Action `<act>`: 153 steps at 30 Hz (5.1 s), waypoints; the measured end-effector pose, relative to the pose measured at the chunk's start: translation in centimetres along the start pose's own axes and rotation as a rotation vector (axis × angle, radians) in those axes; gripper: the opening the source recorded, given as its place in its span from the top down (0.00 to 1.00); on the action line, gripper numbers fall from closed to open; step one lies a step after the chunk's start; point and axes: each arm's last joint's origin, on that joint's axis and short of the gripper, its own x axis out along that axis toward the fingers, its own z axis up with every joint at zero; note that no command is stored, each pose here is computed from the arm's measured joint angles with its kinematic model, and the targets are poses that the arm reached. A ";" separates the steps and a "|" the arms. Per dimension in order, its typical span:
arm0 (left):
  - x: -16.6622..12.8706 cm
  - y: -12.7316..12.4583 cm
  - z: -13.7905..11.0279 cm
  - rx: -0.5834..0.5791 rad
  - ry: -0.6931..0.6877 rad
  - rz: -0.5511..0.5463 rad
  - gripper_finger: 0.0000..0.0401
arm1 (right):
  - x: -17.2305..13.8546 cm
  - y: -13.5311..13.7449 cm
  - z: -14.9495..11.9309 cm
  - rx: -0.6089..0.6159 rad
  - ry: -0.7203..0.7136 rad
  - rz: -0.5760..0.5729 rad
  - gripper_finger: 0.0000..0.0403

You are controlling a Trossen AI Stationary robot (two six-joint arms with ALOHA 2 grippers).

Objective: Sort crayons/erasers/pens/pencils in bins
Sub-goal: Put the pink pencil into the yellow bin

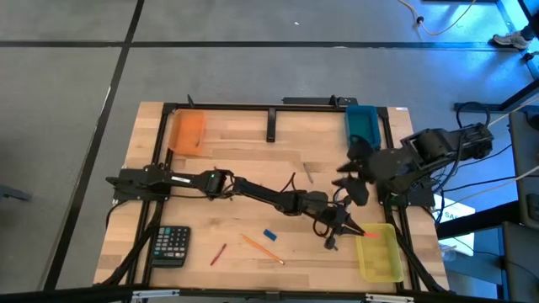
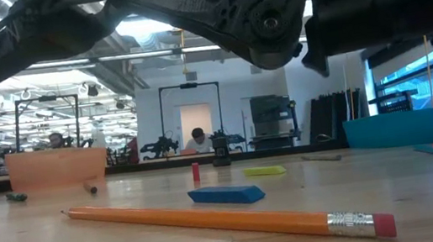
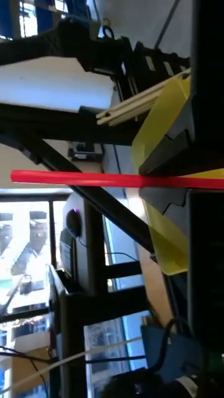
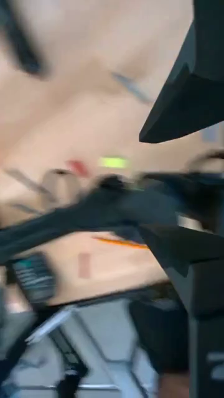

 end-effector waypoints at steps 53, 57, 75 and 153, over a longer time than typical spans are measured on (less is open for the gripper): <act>0.7 -4.1 2.6 0.158 0.161 0.114 0.97 | 3.7 7.5 -11.3 0.193 0.714 -0.262 0.48; 0.8 -4.6 2.5 0.148 0.176 0.106 0.97 | 5.4 7.0 -12.7 0.204 0.795 -0.282 0.48; 0.9 -5.7 2.4 0.160 0.182 0.111 0.97 | 7.9 6.3 -14.7 0.223 0.871 -0.263 0.72; -0.8 -3.5 4.3 0.116 0.439 0.191 0.67 | 11.6 1.9 -16.7 0.355 1.385 -0.157 0.75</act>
